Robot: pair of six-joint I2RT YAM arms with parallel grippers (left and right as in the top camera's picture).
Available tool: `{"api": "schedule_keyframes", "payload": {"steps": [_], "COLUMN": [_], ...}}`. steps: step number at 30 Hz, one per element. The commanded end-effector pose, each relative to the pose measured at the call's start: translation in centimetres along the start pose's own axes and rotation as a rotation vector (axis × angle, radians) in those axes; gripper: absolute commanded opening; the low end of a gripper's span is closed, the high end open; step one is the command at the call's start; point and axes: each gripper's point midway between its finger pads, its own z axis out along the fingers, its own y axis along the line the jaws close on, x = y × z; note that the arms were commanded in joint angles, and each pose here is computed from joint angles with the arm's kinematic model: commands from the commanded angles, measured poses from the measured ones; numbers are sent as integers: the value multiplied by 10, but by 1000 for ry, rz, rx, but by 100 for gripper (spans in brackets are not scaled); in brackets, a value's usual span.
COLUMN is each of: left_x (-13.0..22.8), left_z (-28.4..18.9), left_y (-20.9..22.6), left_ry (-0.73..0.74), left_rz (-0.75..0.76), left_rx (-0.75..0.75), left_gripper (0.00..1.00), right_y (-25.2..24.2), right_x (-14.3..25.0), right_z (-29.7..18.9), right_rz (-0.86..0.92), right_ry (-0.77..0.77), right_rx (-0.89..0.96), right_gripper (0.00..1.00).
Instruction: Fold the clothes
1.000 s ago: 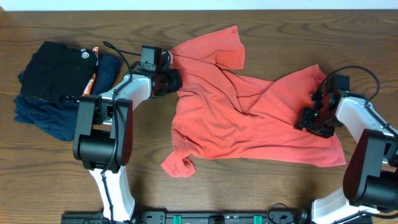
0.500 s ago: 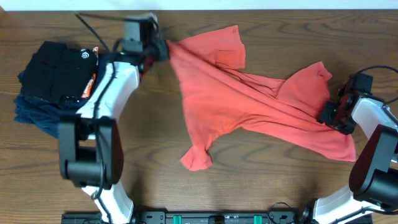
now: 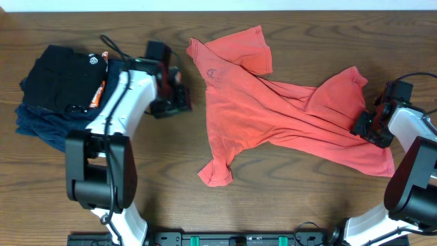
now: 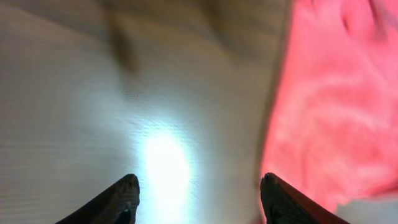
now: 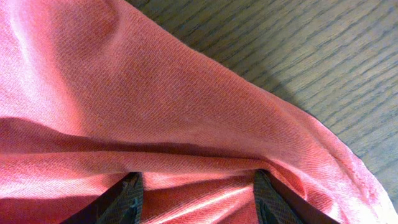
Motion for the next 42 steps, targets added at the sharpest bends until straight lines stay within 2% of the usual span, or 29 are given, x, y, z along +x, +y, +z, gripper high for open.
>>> {"api": "schedule_keyframes", "payload": {"steps": [1, 6, 11, 14, 15, 16, 18, 20, 22, 24, 26, 29, 32, 34, 38, 42], "left_x": [34, 60, 65, 66, 67, 68, 63, 50, 31, 11, -2, -2, 18, 35, 48, 48], "left_z": [20, 50, 70, 76, 77, 77, 73, 55, 20, -18, -43, -60, -48, -36, -24, -26], "left_y": [-24, -39, -50, -58, -60, -60, -46, -15, 19, 33, 23, -15, -54, -74, -75, -70], "left_ry": [108, 134, 96, 77, 77, 76, 57, 10, -76, -181, -257, -306, -258, -210, -219, -241], "left_rz": [48, 100, 103, 132, 140, 157, 163, 137, 88, 56, 49, 50, 82, 137, 255, 275], "left_rx": [70, 66, 87, 99, 99, 94, 18, -147, -347, -445, -409, -272, -166, -133, -280, -351], "left_gripper": [64, 64, 60, 44, 29, 6, 6, 6, 6, 6, 6, 6, 6, 10, 27, 29], "right_y": [-16, -16, -17, -16, -16, -16, -16, -17, -17, -17, -17, -17, -17, -17, -17, -17], "right_x": [17, 19, 22, 24, 24, 25, 27, 28, 28, 27, 27, 28, 28, 29, 29, 29], "right_z": [16, 15, 15, 15, 15, 15, 15, 15, 15, 15, 15, 15, 15, 14, 14, 14], "right_rz": [19, 19, 17, 17, 17, 17, 16, 13, 7, 7, 8, 8, 8, 8, 7, 7], "right_ry": [69, 76, 92, 98, 101, 104, 111, 114, 114, 113, 113, 114, 115, 118, 121, 120], "right_rx": [68, 66, 69, 66, 63, 64, 65, 65, 65, 65, 65, 65, 65, 66, 66, 66], "right_gripper": [56, 57, 57, 57, 57, 57, 57, 57, 58, 58, 58, 58, 58, 58, 58, 58]}}
